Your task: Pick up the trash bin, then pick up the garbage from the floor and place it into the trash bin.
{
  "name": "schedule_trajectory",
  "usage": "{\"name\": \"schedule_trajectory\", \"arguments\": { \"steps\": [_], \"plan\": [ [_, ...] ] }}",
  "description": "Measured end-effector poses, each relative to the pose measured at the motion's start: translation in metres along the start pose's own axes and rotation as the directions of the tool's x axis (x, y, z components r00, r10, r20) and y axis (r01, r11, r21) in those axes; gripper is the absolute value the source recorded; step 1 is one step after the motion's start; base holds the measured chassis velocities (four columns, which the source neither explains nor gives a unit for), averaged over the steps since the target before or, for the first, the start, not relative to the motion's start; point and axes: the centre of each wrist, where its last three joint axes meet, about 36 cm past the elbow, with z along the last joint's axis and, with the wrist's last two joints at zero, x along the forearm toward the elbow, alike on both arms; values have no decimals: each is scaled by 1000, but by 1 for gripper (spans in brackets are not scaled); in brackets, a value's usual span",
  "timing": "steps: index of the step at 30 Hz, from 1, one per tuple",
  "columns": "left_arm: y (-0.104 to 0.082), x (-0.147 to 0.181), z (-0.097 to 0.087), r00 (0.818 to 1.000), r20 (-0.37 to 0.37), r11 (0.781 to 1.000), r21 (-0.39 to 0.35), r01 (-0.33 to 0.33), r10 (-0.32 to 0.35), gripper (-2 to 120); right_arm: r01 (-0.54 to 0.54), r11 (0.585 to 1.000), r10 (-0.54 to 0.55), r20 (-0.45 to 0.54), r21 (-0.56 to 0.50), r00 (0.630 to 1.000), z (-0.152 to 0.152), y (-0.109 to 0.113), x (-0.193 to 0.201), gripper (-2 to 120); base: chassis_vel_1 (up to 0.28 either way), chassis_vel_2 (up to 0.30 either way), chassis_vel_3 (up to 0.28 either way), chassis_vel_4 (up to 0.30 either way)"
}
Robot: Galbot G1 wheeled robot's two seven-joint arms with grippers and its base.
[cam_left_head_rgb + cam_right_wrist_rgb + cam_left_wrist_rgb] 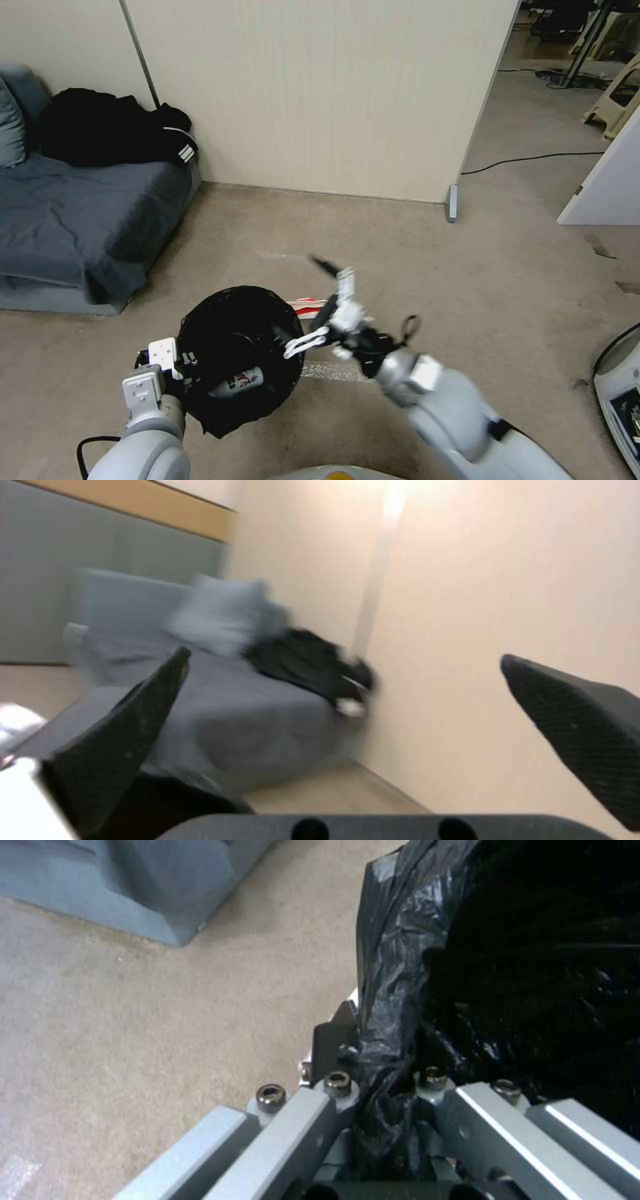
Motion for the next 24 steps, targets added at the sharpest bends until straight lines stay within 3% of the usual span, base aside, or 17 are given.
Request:
{"name": "schedule_trajectory", "arguments": {
  "steps": [5, 9, 18, 24],
  "plan": [
    [4, -3, -3, 1000, 14, 1000, 8, 13, -13, 0, -152, 988, 152, -75, 8, 985, 13, 8, 31, 100, 0, 0, 0, 0],
    [6, -5, -4, 1000, 20, 1000, 8, 20, -20, 0, -267, 964, 263, -139, -11, 955, 45, 23, 51, 100, 0, 0, 0, 0],
    [7, -5, -3, 999, 20, 999, 14, 28, -29, 0, -289, 957, 280, -190, -19, 941, 83, 22, 55, 100, 0, 0, 0, 0],
    [6, 0, -4, 999, 25, 999, 16, 31, -32, 0, -200, 980, 200, -219, 23, 955, 101, -15, 46, 100, 0, 0, 0, 0]
  ]
}}
